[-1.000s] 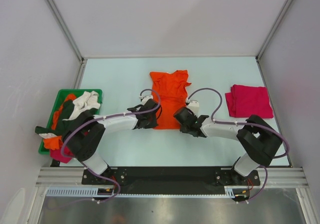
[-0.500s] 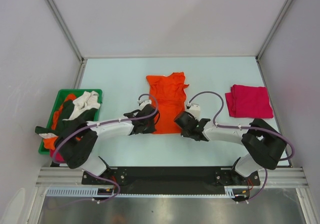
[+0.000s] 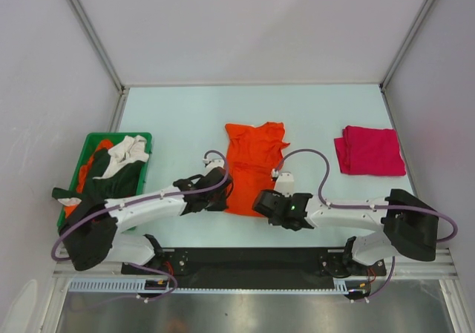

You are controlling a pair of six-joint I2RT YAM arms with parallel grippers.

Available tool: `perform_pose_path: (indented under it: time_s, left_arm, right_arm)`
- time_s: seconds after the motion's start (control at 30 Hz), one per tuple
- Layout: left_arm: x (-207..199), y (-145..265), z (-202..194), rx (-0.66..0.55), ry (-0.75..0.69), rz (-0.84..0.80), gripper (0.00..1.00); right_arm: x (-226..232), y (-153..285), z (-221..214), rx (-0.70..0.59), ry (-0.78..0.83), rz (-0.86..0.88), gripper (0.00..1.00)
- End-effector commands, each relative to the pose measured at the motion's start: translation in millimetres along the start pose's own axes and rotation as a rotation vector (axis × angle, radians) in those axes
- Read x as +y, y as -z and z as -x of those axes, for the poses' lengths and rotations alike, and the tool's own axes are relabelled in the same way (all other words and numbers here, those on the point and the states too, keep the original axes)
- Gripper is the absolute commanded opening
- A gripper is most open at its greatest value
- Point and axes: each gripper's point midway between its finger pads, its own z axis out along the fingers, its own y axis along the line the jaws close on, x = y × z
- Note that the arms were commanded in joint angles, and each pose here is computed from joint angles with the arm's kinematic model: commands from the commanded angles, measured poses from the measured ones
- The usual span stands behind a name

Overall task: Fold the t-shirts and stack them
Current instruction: Grab one side of the 2/3 rectangular tshirt with both arms, then fold the long partially folded tshirt into a neat square

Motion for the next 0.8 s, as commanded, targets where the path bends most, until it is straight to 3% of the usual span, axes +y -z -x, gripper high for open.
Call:
perform_pose_path:
  time_s: [0.0,0.37,0.77]
  left_arm:
    - [-3.8,32.7,30.9,-0.104,0.025,-0.008,0.00]
    - [-37.2,103.0,114.7,-0.330,0.052,-0.076,0.00]
    - [-38.7,84.3,176.0,-0.394,0.051,-0.011,0.00]
  right_arm:
    - [-2.8,26.7,42.5,-0.110,-0.042,-0.045,0.00]
    - [-3.1,56.8,133.0,-0.269,-0.081,-0.032,0.00]
    - [-28.1,24.3,231.3,-0.362,-0.139,-0.080,0.00]
